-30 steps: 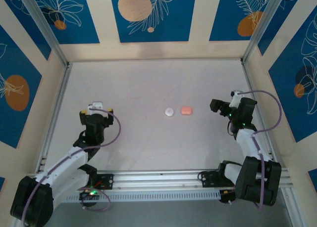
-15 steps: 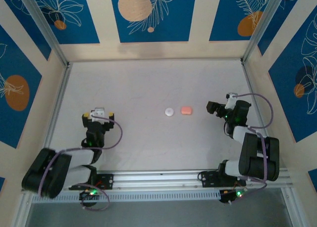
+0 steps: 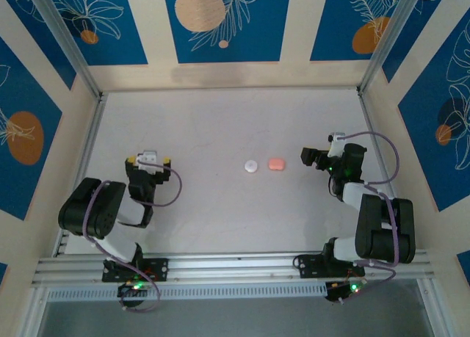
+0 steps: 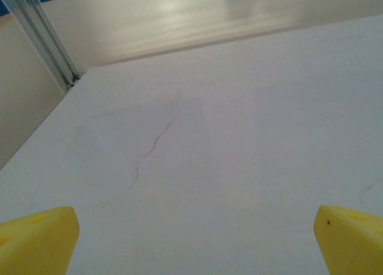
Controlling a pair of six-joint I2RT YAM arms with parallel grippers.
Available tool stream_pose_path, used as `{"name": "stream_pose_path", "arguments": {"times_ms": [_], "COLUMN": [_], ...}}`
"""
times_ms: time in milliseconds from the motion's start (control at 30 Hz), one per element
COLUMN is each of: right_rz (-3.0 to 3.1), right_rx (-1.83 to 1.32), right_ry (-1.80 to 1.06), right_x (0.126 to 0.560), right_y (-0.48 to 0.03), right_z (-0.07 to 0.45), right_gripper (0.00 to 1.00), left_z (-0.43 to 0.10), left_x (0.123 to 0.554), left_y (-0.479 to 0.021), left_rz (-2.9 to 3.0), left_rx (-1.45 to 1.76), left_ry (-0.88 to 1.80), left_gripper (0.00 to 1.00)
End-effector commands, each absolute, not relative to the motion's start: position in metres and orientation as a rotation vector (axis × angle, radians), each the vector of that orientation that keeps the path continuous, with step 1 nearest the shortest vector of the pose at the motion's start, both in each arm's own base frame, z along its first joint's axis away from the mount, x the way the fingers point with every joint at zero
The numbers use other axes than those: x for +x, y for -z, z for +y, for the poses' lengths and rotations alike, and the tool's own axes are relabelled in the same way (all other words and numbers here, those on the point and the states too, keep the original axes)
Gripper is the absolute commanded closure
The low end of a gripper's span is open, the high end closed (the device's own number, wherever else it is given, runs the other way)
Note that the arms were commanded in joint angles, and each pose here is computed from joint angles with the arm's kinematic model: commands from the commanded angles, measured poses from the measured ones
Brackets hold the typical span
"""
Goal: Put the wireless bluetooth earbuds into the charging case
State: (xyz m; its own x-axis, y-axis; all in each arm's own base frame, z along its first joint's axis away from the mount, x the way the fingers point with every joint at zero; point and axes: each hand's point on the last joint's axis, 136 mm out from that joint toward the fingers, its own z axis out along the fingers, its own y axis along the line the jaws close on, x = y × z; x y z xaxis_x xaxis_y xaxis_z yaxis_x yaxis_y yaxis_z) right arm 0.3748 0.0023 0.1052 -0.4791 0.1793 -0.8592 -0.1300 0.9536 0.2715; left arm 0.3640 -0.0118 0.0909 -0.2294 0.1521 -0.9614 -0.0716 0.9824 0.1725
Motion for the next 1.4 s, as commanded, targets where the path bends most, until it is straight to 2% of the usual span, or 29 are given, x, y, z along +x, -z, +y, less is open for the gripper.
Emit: {"name": "stream_pose_path", "arguments": {"times_ms": [0,400,767,1100,1367], "right_rz": [2.009,1.944,1.952,1.976,1.990], "right_rx": [-0.002,-0.078,0.070,-0.084,-0.068], "right_ry": [-0.328,-0.253,-0.356,-0.313,-0.341], "right_x": [0.382,0.370,0.373,0.370,0.377], "right_y": [-0.115,-0.126,-0.122,-0.121,-0.118], "right_z": [0.000,0.017,-0.015,0.013,0.011], "right_gripper": [0.01,0.01,0.01,0.01,0.01], "left_z": [-0.004,-0.001,-0.001,-0.001,-0.001], "left_x": [0.387,0.392,0.392,0.391,0.392], "left_y": [-0.097,-0.094,-0.095,-0.095,-0.095], "left_rz": [1.856,1.883,1.881,1.878,1.879], "left_rx": [-0.009,-0.018,-0.018,-0.016,-0.017], "left_ry": [-0.111,-0.114,-0.114,-0.111,-0.112], "left_gripper": [0.00,0.00,0.00,0.00,0.00]}}
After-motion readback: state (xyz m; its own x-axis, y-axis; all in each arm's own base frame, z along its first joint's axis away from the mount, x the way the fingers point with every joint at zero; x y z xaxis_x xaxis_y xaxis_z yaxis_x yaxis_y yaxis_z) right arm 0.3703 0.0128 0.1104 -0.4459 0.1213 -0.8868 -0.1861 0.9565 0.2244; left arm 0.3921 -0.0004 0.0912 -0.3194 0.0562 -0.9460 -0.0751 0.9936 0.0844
